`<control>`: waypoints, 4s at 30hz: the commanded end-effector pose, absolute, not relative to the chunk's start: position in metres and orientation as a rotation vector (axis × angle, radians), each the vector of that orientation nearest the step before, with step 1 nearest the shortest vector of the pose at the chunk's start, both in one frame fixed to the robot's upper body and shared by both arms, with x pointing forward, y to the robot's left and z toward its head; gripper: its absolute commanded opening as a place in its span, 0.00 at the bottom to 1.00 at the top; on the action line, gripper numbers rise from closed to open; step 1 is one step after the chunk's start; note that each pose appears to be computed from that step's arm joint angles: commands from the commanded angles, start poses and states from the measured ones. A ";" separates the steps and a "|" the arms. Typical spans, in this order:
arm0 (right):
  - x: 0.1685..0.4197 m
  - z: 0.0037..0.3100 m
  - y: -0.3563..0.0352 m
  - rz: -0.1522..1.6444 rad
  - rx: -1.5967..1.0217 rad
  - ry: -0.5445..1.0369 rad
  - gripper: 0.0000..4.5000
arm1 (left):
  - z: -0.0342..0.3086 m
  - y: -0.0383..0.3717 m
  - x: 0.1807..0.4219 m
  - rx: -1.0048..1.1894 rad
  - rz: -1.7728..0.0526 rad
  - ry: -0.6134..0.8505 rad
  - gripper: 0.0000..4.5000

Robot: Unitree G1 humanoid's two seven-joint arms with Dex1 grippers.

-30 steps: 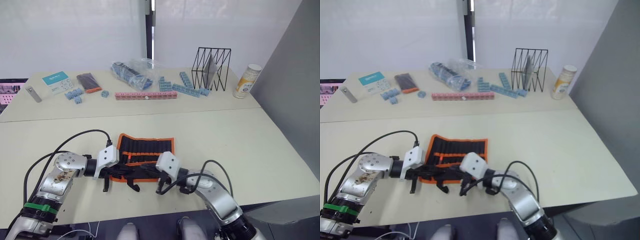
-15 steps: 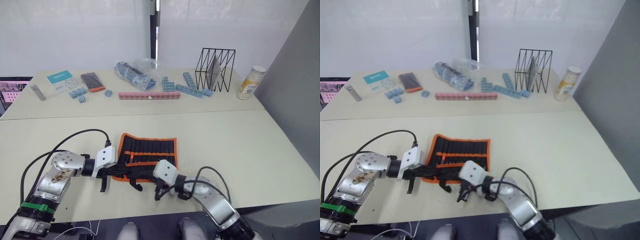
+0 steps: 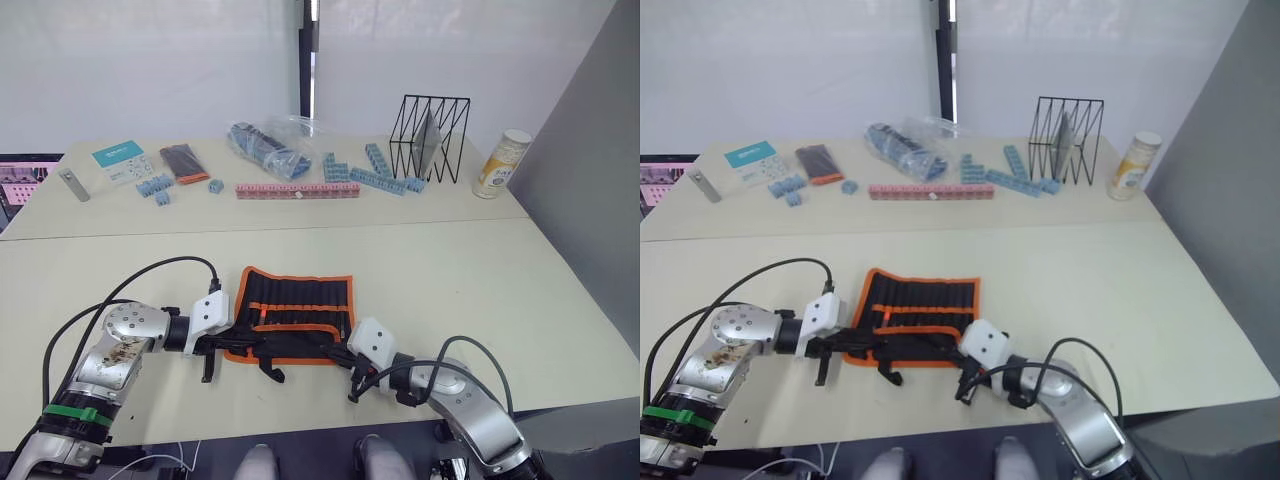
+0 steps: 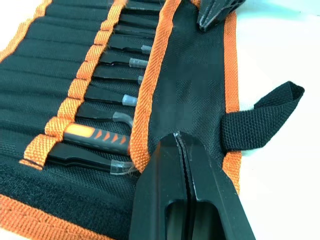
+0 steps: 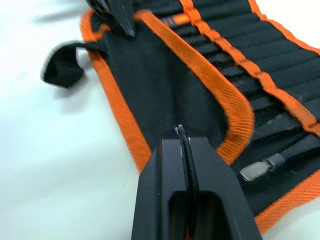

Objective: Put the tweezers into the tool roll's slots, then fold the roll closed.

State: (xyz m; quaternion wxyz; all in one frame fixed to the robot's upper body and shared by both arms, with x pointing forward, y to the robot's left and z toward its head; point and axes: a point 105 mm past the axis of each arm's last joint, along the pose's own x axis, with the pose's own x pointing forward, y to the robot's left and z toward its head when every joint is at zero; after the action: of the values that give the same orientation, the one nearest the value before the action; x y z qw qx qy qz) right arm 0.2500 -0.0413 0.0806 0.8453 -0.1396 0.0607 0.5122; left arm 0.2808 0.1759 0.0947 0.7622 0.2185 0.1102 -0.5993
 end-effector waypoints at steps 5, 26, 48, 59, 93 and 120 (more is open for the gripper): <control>0.244 0.128 -0.072 0.930 -0.199 0.053 0.09 | 0.129 0.188 0.265 0.464 -1.248 0.145 0.00; 0.270 0.087 -0.086 0.804 0.208 0.489 0.48 | 0.156 0.219 0.232 0.315 -1.070 0.067 0.00; 0.291 0.088 -0.076 0.817 0.432 0.556 0.00 | 0.169 0.245 0.208 0.337 -1.105 0.100 0.78; 0.303 0.119 -0.086 0.819 0.431 0.437 0.00 | 0.164 0.241 0.213 0.336 -1.115 0.114 0.99; 0.306 0.081 -0.014 0.715 0.232 0.580 0.00 | 0.150 0.241 0.215 0.359 -1.107 0.136 0.99; 0.311 0.154 -0.034 1.022 0.083 0.178 0.23 | 0.144 0.232 0.224 0.342 -1.130 0.135 1.00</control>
State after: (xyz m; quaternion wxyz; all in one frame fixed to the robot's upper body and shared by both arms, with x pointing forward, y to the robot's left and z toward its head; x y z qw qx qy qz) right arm 0.3144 -0.0422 0.1473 0.8773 0.0528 0.1165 0.4626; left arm 0.2238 0.2338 0.1411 0.8285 0.1601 0.0723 -0.5317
